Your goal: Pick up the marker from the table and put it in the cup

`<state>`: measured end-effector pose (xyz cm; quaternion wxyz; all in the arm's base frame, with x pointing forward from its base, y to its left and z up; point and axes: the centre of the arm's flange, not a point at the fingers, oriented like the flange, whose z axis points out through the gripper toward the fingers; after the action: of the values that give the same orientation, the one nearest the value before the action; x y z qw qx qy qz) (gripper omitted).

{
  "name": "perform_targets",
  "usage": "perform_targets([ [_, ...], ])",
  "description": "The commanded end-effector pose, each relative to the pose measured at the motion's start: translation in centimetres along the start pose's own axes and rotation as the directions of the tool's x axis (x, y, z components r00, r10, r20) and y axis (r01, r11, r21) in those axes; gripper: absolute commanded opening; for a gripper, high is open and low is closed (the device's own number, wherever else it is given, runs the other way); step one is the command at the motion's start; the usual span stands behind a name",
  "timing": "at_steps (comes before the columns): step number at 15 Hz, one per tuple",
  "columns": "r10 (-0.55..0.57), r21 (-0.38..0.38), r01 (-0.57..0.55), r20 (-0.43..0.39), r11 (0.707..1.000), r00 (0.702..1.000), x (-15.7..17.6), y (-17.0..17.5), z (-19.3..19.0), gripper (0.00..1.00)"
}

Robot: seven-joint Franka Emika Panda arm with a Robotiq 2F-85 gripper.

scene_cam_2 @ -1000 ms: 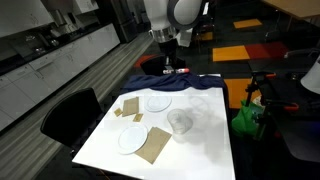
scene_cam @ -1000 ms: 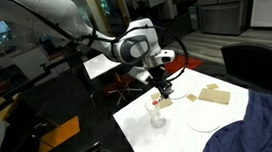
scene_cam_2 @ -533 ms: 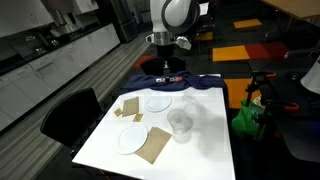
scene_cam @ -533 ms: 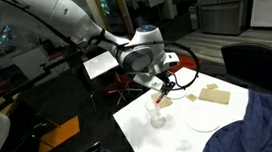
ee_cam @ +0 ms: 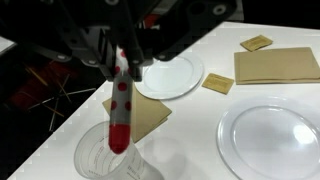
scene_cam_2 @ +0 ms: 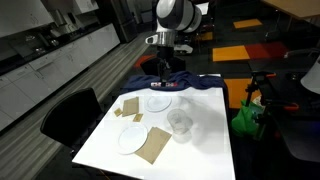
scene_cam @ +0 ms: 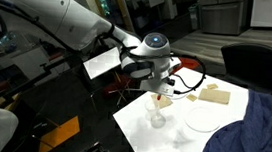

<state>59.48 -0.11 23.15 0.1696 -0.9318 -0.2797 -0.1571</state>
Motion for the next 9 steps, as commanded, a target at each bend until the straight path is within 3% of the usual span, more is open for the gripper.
perform_targets([
  [1, -0.107, 0.062, 0.114, -0.103, 0.992, 0.989, -1.25, 0.35, -0.14, 0.05],
  [6, -0.238, 0.129, 0.274, -0.238, 0.953, 0.942, -1.75, 0.22, -0.08, 0.05],
  [9, -0.292, 0.188, 0.359, -0.309, 0.914, 0.905, -2.14, -0.31, 0.57, 0.05],
])
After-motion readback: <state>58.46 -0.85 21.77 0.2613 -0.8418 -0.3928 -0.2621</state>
